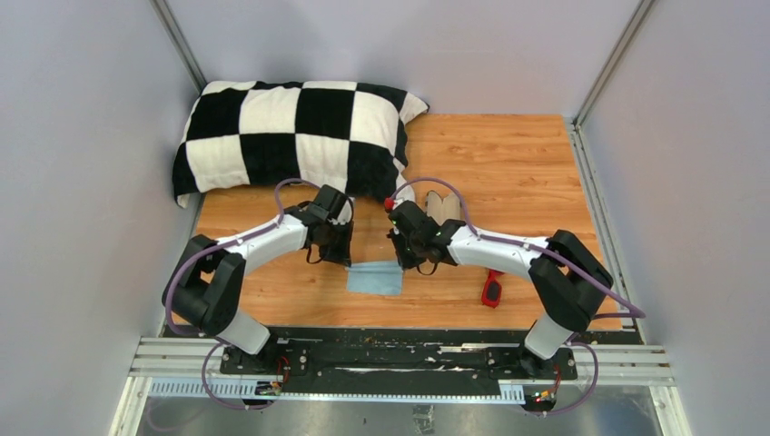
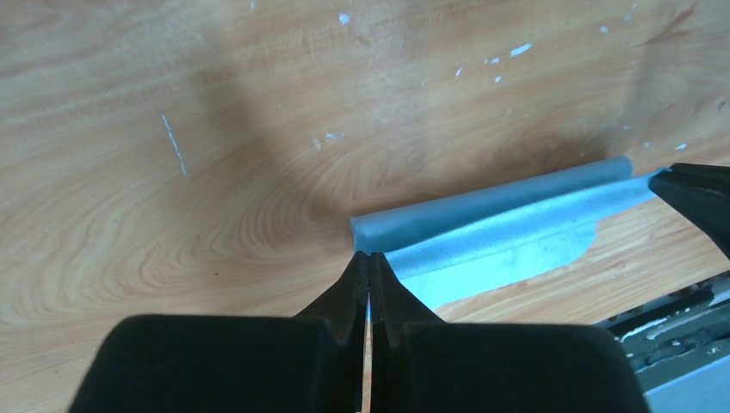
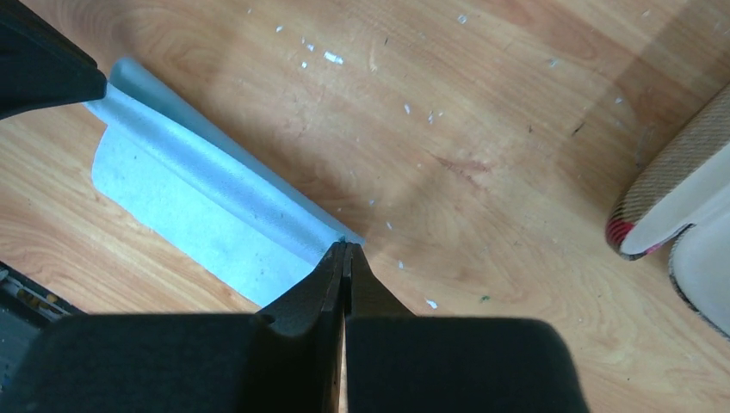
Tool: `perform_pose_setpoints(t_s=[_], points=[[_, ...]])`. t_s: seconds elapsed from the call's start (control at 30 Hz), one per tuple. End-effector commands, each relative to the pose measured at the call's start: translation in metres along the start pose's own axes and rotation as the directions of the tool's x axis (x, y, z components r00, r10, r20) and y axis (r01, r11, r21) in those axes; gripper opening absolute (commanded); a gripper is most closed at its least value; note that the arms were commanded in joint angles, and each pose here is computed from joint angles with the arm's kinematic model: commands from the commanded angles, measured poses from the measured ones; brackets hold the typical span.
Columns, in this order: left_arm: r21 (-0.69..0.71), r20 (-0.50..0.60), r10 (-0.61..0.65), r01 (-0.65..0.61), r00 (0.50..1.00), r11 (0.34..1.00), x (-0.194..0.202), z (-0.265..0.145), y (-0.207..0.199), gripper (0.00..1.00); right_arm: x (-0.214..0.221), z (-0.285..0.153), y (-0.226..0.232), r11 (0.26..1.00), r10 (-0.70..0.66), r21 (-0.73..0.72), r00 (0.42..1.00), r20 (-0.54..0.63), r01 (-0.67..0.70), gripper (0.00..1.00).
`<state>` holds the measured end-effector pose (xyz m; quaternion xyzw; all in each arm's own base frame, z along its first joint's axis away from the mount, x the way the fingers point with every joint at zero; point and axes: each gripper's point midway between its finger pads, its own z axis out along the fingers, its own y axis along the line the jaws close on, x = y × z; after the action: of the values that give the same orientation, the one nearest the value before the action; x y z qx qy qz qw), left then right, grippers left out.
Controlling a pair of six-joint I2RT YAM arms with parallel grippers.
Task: Organize the sunglasses
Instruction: Fold the glasses cleaning cloth at the center of the board.
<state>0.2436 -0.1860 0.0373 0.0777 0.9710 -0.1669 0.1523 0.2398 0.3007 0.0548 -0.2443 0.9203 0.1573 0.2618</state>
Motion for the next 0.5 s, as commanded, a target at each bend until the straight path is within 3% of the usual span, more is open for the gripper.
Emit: perform_pose_setpoints(t_s=[0.0, 0.47], points=[[0.025, -0.024, -0.015, 0.016, 1.000, 1.000, 0.016, 0.002, -0.002, 0.00, 0.022, -0.006, 0.003, 1.000, -0.014, -0.002, 0.999, -0.044, 0.014, 0.00], [0.031, -0.045, -0.022, 0.023, 0.999, 0.999, 0.029, 0.005, -0.001, 0.00, 0.039, -0.007, 0.013, 0.999, -0.023, -0.032, 0.996, -0.084, 0.021, 0.00]])
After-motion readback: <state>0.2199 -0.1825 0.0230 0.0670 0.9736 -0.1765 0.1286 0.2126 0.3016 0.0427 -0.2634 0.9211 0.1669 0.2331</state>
